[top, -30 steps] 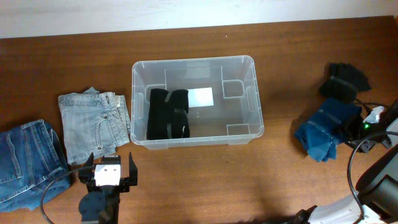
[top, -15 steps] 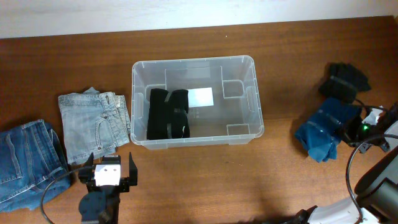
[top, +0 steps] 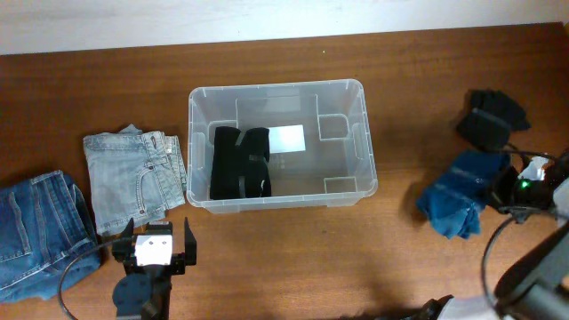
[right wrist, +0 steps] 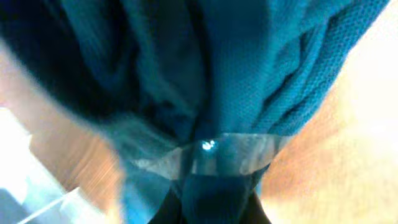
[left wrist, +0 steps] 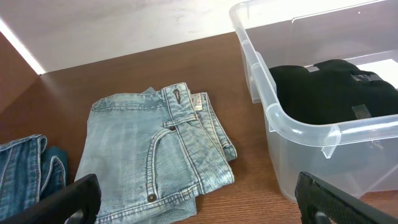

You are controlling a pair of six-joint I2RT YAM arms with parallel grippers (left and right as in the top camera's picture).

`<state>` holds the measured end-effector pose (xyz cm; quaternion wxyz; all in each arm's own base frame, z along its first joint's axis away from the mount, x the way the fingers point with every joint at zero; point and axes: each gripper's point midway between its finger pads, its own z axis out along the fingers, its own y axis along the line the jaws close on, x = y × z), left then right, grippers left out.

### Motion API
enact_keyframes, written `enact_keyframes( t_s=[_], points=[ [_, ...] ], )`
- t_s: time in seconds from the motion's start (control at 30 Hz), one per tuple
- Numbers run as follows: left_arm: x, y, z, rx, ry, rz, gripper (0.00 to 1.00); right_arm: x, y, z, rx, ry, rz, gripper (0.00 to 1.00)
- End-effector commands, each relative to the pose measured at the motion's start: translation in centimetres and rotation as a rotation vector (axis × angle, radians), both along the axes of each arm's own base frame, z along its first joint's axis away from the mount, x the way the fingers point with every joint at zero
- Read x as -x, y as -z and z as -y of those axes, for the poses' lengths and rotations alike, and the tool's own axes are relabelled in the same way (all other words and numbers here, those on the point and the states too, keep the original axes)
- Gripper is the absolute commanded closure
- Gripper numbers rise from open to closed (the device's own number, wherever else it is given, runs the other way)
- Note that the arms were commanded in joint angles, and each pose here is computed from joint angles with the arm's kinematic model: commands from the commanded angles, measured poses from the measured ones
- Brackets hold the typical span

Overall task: Pack container
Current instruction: 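Lift the teal bundle and carry it over the box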

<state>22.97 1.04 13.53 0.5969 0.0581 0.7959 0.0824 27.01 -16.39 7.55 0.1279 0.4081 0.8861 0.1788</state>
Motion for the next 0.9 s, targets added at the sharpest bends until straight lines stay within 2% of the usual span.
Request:
enact_keyframes(
  t_s=[0.0, 0.13, 0.3, 0.37, 0.63, 0.87],
  points=[
    [0.0, 0.1, 0.1, -0.013, 0.009, 0.001, 0.01, -3.0, -9.1, -0.6, 0.144, -0.074, 0.222, 0.96],
    [0.0, 0.1, 0.1, -0.013, 0.009, 0.001, 0.01, -4.2, -18.0, -5.4, 0.253, -0.211, 0.399, 0.96],
    [0.0, 0.1, 0.1, -0.013, 0.009, 0.001, 0.01, -5.4, -24.7, -12.7, 0.259, -0.356, 0.592, 0.96],
    [0.0, 0.1, 0.1, -0.013, 0.009, 0.001, 0.01, -6.0, -26.1, -15.6, 0.244, -0.414, 0.651, 0.96],
    [0.0, 0.1, 0.1, -0.013, 0.009, 0.001, 0.01, -9.2, -24.7, -25.9, 0.205, -0.620, 0.676, 0.96],
    [0.0, 0.1, 0.1, -0.013, 0.009, 0.001, 0.01, -12.4, -17.3, -32.9, 0.209, -0.723, 0.522, 0.96]
  ],
)
